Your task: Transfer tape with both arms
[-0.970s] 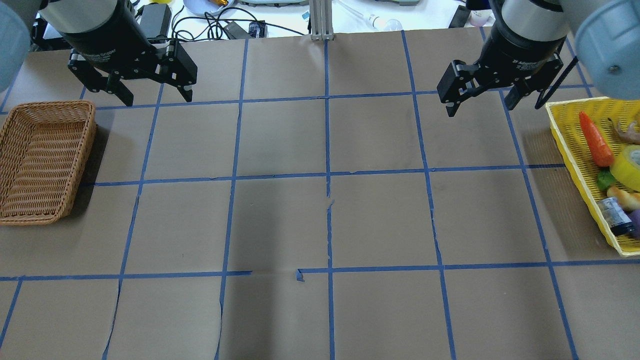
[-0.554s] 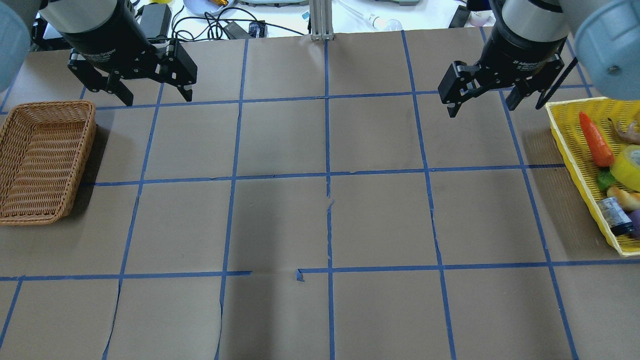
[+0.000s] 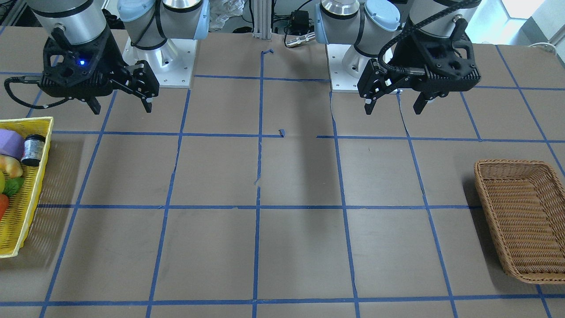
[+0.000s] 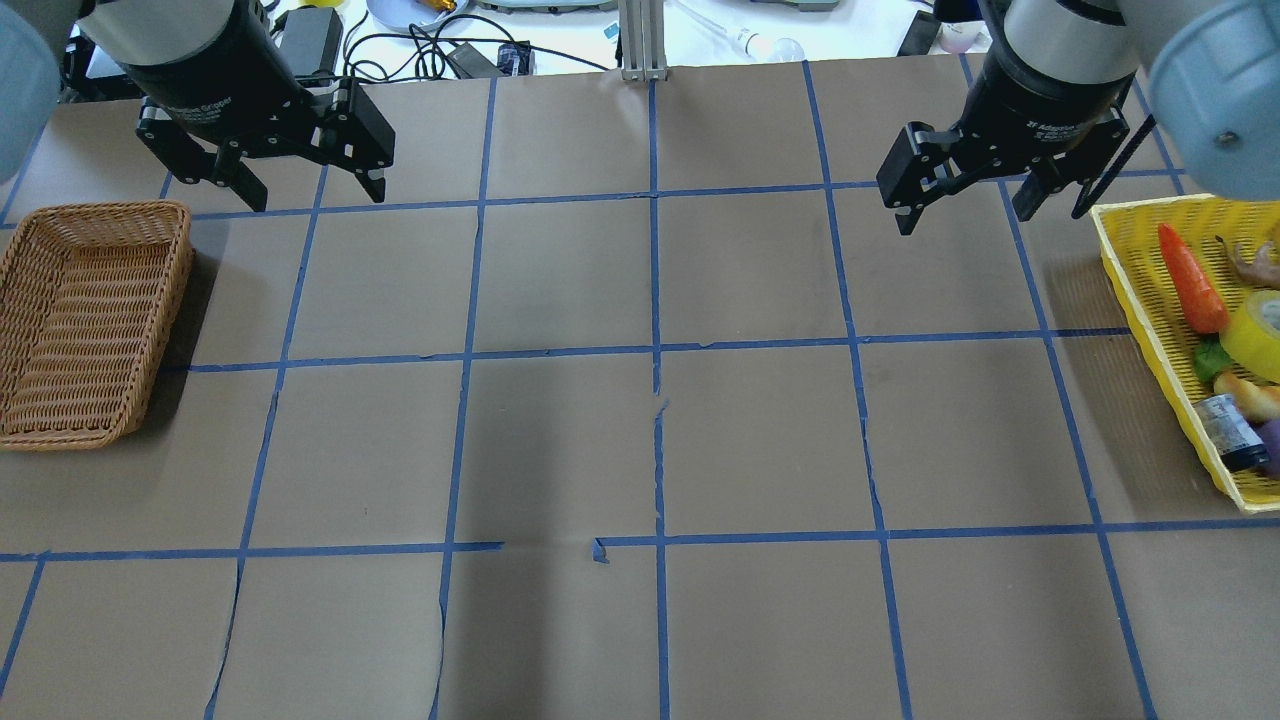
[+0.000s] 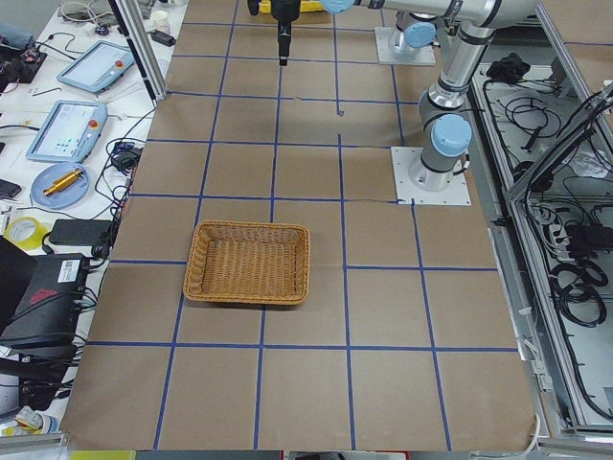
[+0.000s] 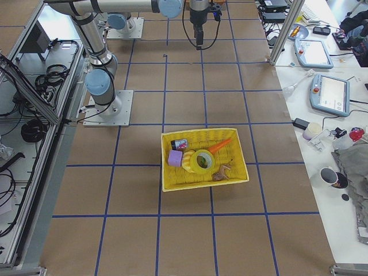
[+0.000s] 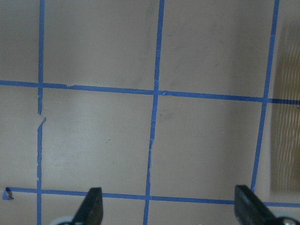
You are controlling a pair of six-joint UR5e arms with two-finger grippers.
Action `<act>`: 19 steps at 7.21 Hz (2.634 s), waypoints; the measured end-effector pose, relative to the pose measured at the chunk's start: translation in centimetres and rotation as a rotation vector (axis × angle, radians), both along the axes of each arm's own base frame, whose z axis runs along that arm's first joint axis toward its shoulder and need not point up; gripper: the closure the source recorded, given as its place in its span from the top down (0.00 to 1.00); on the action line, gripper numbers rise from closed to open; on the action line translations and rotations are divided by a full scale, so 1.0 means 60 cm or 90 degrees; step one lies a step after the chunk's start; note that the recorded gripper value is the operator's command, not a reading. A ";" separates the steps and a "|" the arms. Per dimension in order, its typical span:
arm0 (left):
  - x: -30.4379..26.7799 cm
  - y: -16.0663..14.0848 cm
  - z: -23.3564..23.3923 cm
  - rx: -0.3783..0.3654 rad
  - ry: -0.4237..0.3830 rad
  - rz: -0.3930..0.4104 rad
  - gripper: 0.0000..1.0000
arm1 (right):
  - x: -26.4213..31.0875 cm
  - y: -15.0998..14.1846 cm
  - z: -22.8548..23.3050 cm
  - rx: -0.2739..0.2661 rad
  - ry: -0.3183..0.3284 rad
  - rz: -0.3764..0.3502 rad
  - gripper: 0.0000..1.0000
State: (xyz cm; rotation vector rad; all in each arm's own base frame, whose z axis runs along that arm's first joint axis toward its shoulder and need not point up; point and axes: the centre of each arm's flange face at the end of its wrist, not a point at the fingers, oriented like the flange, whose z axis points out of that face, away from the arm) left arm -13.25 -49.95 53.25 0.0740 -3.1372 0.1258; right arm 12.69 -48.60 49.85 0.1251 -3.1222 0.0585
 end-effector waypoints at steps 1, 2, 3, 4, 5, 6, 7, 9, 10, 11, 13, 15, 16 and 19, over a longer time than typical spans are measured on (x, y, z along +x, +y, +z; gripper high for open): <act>0.000 0.000 0.000 0.000 0.000 0.000 1.00 | 0.000 0.001 -0.002 0.005 0.001 0.000 1.00; 0.000 0.000 0.000 0.000 0.000 0.001 1.00 | 0.000 0.003 -0.004 0.013 0.001 0.000 1.00; 0.000 0.000 0.000 0.000 0.000 0.001 1.00 | 0.000 0.004 -0.005 0.017 0.001 0.000 1.00; 0.000 0.000 0.000 0.000 -0.001 0.001 1.00 | 0.000 0.004 -0.003 0.017 0.001 0.002 1.00; 0.000 0.000 0.000 0.000 -0.001 0.001 1.00 | 0.000 0.004 -0.003 0.017 0.001 0.003 1.00; 0.000 0.000 0.000 0.000 -0.001 0.001 1.00 | 0.000 0.004 -0.004 0.018 0.000 0.002 1.00; 0.000 0.000 0.000 0.000 -0.001 0.001 1.00 | 0.000 0.004 -0.005 0.019 0.000 0.001 1.00; 0.000 -0.001 -0.001 0.001 -0.001 0.002 1.00 | -0.002 0.001 -0.006 0.016 0.002 0.000 1.00; 0.000 -0.001 -0.001 0.001 -0.001 0.003 1.00 | -0.011 -0.007 -0.010 0.012 0.007 -0.003 1.00; 0.000 0.000 -0.001 0.001 -0.001 0.003 1.00 | -0.032 -0.018 -0.020 0.017 0.025 -0.009 1.00; 0.000 0.000 -0.002 0.001 -0.001 0.003 1.00 | -0.115 -0.049 -0.044 0.033 0.056 -0.033 1.00; -0.001 -0.001 -0.002 0.002 -0.001 0.002 1.00 | -0.260 -0.080 -0.083 0.063 0.053 -0.009 1.00; -0.002 -0.001 -0.003 0.002 -0.001 0.001 1.00 | -0.350 -0.091 -0.113 0.080 0.043 0.031 1.00; -0.003 -0.001 -0.004 0.003 -0.001 0.000 1.00 | -0.605 -0.105 -0.237 0.075 0.040 0.137 1.00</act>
